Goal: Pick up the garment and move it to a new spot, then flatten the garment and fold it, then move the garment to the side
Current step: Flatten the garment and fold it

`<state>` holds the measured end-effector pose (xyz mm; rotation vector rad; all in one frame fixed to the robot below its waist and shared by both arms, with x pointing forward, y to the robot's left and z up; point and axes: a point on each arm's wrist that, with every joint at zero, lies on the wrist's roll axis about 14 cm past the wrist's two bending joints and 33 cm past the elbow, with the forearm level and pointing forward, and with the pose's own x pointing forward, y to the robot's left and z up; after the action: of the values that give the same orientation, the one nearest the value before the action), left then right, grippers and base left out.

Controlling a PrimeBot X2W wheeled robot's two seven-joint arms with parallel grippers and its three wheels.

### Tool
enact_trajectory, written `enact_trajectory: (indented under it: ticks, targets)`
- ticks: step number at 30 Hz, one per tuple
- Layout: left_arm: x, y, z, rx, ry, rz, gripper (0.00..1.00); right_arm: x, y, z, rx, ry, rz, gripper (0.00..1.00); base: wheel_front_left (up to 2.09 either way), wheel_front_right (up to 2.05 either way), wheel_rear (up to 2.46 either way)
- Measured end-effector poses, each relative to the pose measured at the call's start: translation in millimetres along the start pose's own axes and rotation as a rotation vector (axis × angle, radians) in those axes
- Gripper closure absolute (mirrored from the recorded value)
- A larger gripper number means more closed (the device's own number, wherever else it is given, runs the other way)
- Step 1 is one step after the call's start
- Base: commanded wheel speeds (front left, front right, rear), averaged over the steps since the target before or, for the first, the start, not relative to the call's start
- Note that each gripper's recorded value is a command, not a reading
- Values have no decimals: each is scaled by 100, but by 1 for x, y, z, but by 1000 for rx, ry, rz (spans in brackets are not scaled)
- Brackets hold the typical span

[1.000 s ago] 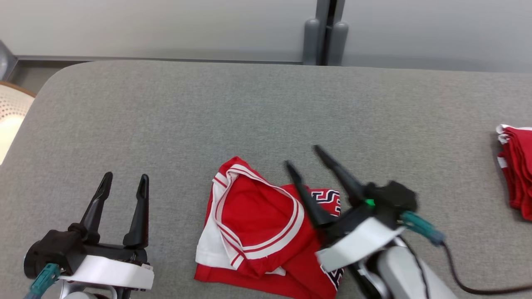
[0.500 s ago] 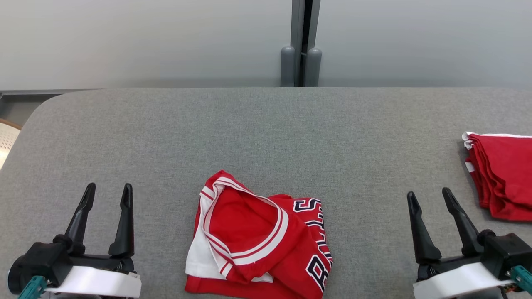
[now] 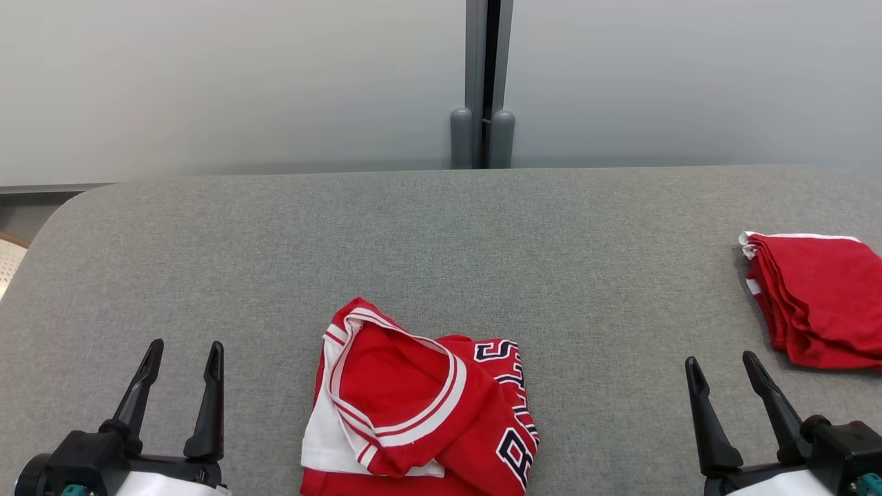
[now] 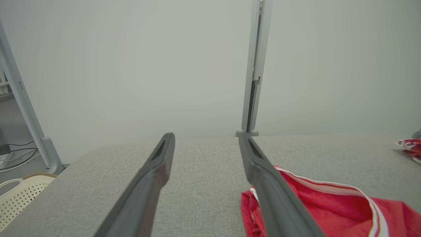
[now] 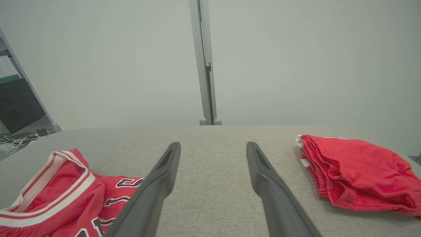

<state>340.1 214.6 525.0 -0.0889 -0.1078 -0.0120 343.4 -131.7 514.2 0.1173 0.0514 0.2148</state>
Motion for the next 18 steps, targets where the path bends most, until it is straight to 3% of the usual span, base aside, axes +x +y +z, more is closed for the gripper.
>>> enact_trajectory:
  ticks: [13, 14, 15, 18]
  targets:
    - [-2, 0, -3, 3, 15, 1, 0, 2, 3, -5, 6, 21, 10, 0, 0, 0, 0]
    - [-2, 0, -3, 3, 15, 2, 0, 3, 3, -5, 6, 22, 12, 38, 0, 0, 0]
    - [-2, 0, -3, 3, 15, 1, 0, 3, 5, -7, 8, 28, 18, 97, 0, 0, 0]
    - [-1, 0, -4, 3, 18, 1, 0, 6, 14, -18, 18, 68, 46, 100, 0, 0, 0]
